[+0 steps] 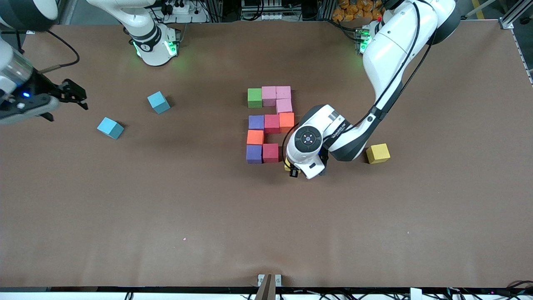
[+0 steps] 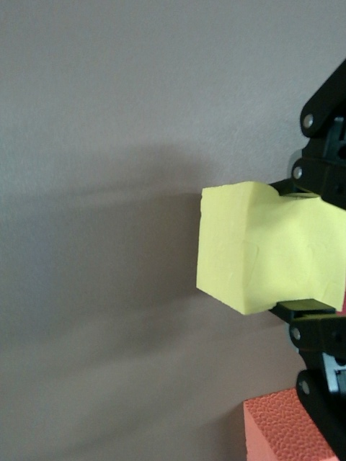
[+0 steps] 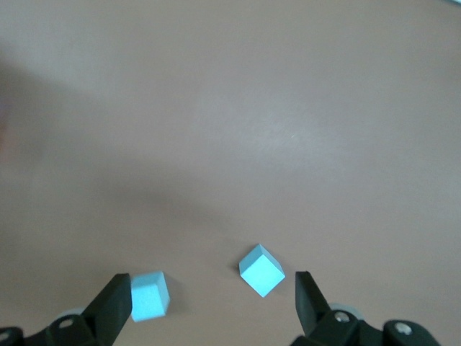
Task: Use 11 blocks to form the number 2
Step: 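Lower the yellow cube onto the figure end with the left gripper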
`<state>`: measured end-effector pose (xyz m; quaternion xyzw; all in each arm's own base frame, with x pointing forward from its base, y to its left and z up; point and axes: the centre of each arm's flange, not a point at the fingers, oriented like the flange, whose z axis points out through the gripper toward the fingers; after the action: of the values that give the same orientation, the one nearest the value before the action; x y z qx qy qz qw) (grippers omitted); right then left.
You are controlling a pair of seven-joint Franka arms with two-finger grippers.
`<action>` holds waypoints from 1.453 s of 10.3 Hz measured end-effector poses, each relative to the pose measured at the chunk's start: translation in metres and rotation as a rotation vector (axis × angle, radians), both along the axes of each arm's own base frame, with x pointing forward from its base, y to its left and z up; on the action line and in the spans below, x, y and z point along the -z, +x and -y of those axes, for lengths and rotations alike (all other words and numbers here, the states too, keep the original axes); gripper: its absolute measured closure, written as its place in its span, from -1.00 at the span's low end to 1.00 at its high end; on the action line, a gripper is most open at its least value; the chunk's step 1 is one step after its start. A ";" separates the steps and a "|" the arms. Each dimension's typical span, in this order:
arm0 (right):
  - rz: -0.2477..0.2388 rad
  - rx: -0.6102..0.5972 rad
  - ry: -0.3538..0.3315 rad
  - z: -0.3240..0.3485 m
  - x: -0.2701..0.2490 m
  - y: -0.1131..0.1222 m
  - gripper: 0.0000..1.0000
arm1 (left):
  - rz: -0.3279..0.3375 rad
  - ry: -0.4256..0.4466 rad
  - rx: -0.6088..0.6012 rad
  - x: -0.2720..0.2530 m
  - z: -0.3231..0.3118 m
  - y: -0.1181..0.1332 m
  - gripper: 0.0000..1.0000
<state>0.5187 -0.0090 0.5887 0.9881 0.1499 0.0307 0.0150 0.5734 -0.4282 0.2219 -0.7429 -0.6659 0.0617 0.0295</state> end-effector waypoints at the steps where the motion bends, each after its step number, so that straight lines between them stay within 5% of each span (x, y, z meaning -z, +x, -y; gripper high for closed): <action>1: 0.009 0.040 0.002 0.003 -0.017 0.005 -1.00 | 0.001 -0.001 -0.039 0.005 0.003 -0.005 -0.11; 7: -0.059 0.329 0.033 0.018 -0.068 0.004 -1.00 | 0.013 -0.003 -0.096 0.003 0.004 -0.020 -0.11; 15: -0.081 0.362 0.028 0.025 -0.061 0.013 -1.00 | 0.033 -0.045 -0.138 0.009 0.014 -0.036 -0.11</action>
<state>0.5314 -0.0337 0.6498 0.9995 -0.0302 -0.0105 0.0007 0.5376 -0.4423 0.2126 -0.6965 -0.7145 0.0661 -0.0024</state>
